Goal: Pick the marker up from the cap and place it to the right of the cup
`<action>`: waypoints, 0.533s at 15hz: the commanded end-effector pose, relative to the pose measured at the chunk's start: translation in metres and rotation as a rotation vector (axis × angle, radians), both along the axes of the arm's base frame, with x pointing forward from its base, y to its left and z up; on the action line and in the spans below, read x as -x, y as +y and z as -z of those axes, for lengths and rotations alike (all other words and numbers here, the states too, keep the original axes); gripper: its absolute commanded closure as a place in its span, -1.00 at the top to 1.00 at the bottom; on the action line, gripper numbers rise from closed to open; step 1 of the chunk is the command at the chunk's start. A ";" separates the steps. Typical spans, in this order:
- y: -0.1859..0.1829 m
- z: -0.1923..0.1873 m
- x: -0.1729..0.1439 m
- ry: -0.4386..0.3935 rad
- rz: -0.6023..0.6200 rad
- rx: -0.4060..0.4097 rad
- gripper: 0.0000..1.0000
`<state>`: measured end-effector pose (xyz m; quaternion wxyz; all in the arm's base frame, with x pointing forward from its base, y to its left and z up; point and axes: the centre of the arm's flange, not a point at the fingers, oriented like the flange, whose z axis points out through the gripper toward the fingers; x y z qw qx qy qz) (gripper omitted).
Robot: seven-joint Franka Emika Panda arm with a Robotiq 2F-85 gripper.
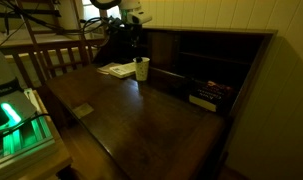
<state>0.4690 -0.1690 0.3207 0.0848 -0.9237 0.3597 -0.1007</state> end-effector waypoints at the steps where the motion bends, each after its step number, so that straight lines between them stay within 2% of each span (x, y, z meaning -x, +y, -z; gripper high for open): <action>1: -0.008 0.002 -0.011 -0.041 0.009 -0.014 -0.01; 4: -0.011 -0.002 -0.015 -0.066 0.016 -0.018 0.12; 8: -0.012 -0.003 -0.017 -0.078 0.012 -0.021 -0.02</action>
